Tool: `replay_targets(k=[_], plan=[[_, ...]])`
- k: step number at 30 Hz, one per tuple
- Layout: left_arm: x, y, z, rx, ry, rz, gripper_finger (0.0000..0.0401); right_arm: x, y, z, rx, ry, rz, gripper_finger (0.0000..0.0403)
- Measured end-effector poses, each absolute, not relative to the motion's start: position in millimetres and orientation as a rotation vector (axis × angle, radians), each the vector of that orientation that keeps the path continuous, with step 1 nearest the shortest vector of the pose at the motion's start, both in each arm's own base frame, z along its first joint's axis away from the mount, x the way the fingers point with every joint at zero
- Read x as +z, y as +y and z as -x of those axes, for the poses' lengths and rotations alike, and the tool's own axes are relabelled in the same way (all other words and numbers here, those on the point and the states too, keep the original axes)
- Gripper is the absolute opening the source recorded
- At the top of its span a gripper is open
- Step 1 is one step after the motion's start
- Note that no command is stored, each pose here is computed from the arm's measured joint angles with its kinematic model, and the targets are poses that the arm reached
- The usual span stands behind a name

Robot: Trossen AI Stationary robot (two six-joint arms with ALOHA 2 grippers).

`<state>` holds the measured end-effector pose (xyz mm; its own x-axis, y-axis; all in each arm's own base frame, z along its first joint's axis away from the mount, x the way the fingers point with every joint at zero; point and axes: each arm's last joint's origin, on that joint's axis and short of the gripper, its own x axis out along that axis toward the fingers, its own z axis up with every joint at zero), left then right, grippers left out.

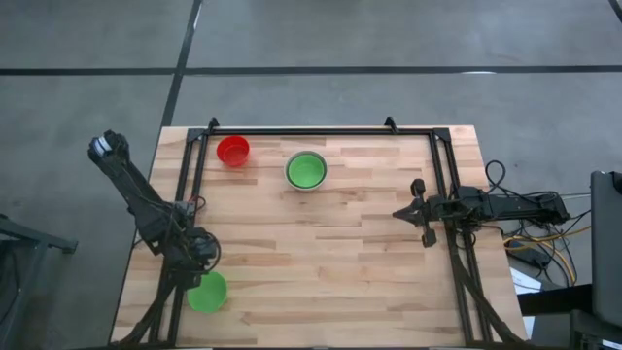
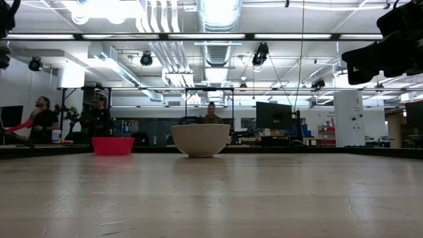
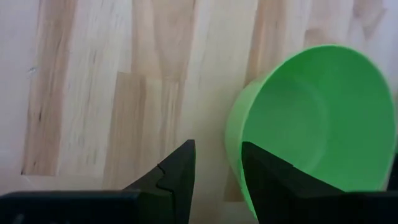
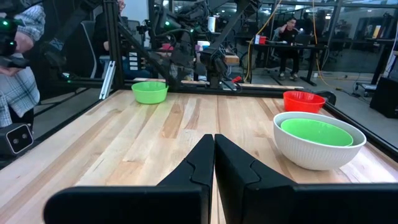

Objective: Nest bowls inside each other
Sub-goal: Stack the bottom green bowl on the top green bowl

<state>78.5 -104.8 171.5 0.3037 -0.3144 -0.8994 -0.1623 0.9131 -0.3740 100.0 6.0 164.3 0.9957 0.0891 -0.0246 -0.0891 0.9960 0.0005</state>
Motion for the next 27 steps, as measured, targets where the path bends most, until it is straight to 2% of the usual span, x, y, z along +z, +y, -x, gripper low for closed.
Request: replay_targets(k=[11,16,20,27], plan=[[155,-103,-77,-0.093,1.284,0.484,0.0135,164,6,-100,0.089,0.025,0.0,0.0009],[152,-103,-76,-0.095,1.287,0.499,0.0123,164,6,-100,0.089,0.025,0.0,0.0009],[152,-104,-76,-0.102,1.292,0.504,0.0094,164,6,-100,0.089,0.025,0.0,0.0009],[152,-104,-76,-0.101,1.293,0.509,0.0012,164,6,-100,0.089,0.025,0.001,0.0009]])
